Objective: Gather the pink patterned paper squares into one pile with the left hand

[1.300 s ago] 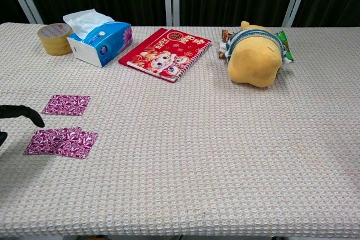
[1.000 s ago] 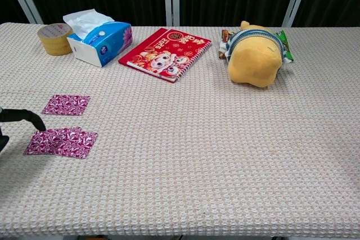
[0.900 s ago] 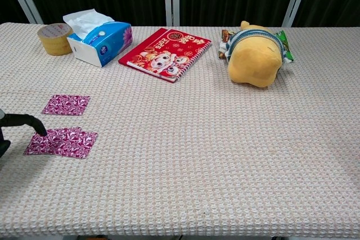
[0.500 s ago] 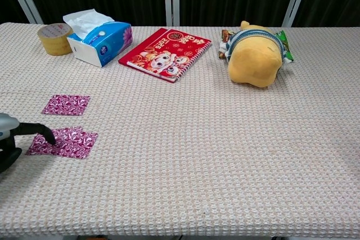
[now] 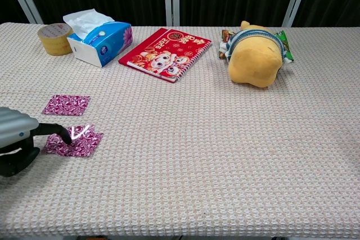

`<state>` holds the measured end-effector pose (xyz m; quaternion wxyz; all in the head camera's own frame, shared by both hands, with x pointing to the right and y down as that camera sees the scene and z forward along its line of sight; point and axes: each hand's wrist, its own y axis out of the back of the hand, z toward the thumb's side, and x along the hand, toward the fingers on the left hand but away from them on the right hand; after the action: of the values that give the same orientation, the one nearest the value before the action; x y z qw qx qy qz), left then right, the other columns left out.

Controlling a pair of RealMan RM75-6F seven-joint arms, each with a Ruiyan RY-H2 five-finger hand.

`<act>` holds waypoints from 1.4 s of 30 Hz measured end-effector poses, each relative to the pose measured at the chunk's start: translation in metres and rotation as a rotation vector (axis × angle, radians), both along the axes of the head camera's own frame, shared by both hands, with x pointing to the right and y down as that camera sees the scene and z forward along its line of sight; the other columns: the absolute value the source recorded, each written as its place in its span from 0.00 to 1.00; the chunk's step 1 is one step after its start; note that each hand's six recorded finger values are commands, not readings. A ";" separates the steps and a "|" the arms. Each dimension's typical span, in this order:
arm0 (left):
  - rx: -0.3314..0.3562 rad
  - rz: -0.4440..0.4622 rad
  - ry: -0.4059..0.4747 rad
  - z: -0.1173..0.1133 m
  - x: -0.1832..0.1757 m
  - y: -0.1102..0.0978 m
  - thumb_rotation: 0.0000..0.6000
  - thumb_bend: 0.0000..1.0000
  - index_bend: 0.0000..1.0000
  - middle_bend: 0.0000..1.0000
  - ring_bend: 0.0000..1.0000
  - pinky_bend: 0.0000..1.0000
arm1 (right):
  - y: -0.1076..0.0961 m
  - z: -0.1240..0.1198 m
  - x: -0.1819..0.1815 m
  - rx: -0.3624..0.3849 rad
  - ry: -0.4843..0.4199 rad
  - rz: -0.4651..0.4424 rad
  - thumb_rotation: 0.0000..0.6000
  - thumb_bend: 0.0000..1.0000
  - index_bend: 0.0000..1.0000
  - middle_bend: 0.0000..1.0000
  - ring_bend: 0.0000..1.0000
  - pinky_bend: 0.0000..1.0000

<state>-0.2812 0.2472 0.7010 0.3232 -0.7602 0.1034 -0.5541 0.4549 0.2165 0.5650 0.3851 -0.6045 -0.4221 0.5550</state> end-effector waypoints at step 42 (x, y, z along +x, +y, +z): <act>0.053 0.114 -0.001 0.017 0.045 -0.040 1.00 0.67 0.24 0.92 0.94 0.97 | -0.001 0.005 0.010 -0.014 0.008 0.024 1.00 0.32 0.00 0.00 0.00 0.00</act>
<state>-0.2362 0.2071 0.7175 0.3743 -0.7557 0.0742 -0.5323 0.4651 0.2153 0.5698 0.3757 -0.5999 -0.4240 0.5650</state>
